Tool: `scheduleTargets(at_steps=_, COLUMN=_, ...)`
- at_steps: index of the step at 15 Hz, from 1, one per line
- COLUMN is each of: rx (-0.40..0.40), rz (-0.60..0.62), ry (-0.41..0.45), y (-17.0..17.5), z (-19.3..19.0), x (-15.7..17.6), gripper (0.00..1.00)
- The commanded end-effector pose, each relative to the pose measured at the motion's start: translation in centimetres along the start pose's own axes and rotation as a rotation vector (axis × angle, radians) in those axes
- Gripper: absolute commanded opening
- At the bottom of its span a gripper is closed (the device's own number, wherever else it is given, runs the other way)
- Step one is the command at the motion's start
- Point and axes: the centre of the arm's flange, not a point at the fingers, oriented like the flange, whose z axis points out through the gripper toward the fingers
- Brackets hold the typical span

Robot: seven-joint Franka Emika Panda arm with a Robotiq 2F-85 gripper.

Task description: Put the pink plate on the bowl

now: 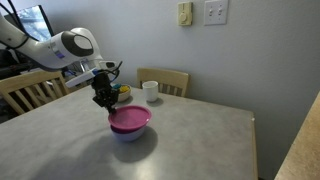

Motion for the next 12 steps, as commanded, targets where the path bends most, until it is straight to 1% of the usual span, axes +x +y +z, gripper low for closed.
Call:
scheduleTargets(at_steps=1, rx=0.007, rz=-0.047, ry=0.02, y=0.67, z=-0.59, x=-0.84, gripper=0.03)
scheduleTargets(at_steps=5, rx=0.008, rz=-0.072, ry=0.012, y=0.84, z=-0.66, x=-0.81, gripper=0.03)
scheduleTargets(at_steps=6, rx=0.009, rz=-0.081, ry=0.008, y=0.83, z=-0.66, x=-0.82, gripper=0.36)
scheduleTargets(at_steps=7, rx=0.007, rz=-0.088, ry=0.006, y=0.83, z=-0.67, x=-0.85, gripper=0.37)
scheduleTargets(at_steps=9, rx=0.011, rz=-0.111, ry=-0.003, y=0.69, z=-0.71, x=-0.95, gripper=0.5)
scheduleTargets(at_steps=12, rx=0.011, rz=-0.144, ry=-0.014, y=0.55, z=-0.75, x=-1.01, gripper=0.72)
